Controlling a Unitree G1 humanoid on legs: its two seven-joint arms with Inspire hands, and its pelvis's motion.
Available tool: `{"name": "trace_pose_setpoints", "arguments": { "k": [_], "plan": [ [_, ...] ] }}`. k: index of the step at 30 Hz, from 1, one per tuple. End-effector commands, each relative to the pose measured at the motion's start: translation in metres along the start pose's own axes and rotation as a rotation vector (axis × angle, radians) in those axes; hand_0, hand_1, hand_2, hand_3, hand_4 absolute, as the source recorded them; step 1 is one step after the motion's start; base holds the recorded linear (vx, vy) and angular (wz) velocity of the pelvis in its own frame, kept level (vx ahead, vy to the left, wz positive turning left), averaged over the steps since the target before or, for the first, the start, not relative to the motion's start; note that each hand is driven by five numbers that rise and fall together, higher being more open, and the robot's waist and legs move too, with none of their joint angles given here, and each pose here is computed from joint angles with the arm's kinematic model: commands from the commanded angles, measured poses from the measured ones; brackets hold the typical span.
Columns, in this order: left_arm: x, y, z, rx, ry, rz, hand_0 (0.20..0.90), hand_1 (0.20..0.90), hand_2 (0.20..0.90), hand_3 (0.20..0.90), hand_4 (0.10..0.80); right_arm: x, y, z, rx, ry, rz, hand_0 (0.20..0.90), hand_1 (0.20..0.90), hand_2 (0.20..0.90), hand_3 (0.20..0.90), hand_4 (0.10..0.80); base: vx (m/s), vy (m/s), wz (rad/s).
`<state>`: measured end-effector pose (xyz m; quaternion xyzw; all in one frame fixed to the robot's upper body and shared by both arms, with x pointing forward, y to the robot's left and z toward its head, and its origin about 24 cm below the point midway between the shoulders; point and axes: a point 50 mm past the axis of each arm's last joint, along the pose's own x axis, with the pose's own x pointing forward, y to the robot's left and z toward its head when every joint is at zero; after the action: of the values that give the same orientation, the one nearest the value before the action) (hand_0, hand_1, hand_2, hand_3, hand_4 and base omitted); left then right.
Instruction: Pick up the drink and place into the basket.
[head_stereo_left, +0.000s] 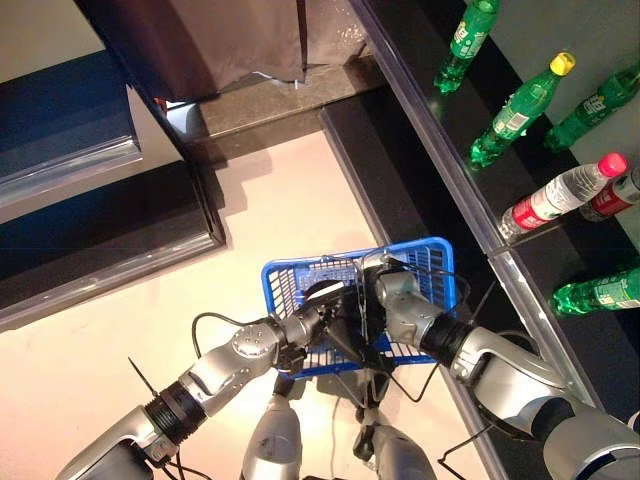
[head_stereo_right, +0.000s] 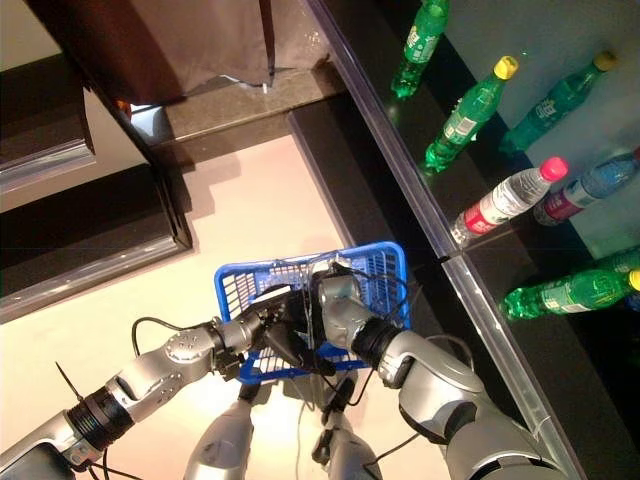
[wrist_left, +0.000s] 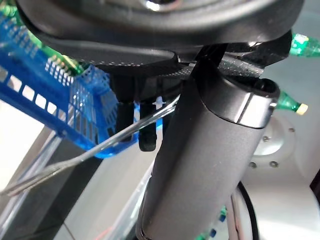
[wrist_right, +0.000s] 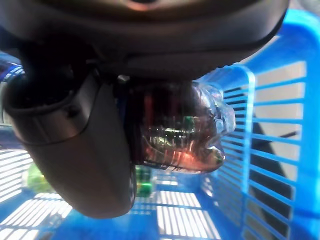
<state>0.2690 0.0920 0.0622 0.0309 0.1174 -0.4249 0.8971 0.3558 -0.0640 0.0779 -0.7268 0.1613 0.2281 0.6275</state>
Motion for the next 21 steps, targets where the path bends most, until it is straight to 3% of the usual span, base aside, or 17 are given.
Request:
{"name": "trace_pose_setpoints", "arguments": {
  "k": [1,11,15,21],
  "plan": [
    [0.015,-0.077,0.106,0.048,-0.528,-0.417,0.300,0.300,0.300,0.200,0.100,-0.032,-0.088,0.031,-0.078,-0.081,-0.357,0.300,0.300,0.300,0.200,0.100,0.000,0.000,0.00],
    [0.024,-0.083,0.114,0.044,-0.572,-0.432,0.300,0.300,0.300,0.200,0.100,-0.006,-0.053,0.024,-0.011,0.016,-0.196,0.300,0.300,0.300,0.200,0.100,-0.016,0.031,0.00],
    [0.031,-0.088,0.120,0.039,-0.596,-0.464,0.300,0.300,0.300,0.200,0.100,0.016,-0.033,-0.004,0.005,0.159,-0.150,0.300,0.300,0.300,0.200,0.100,-0.002,0.018,0.00],
    [0.036,-0.096,0.123,0.046,-0.625,-0.509,0.300,0.300,0.300,0.200,0.100,0.023,-0.021,-0.046,0.113,0.344,-0.122,0.300,0.300,0.300,0.200,0.100,0.004,0.015,0.05]
  ]
}}
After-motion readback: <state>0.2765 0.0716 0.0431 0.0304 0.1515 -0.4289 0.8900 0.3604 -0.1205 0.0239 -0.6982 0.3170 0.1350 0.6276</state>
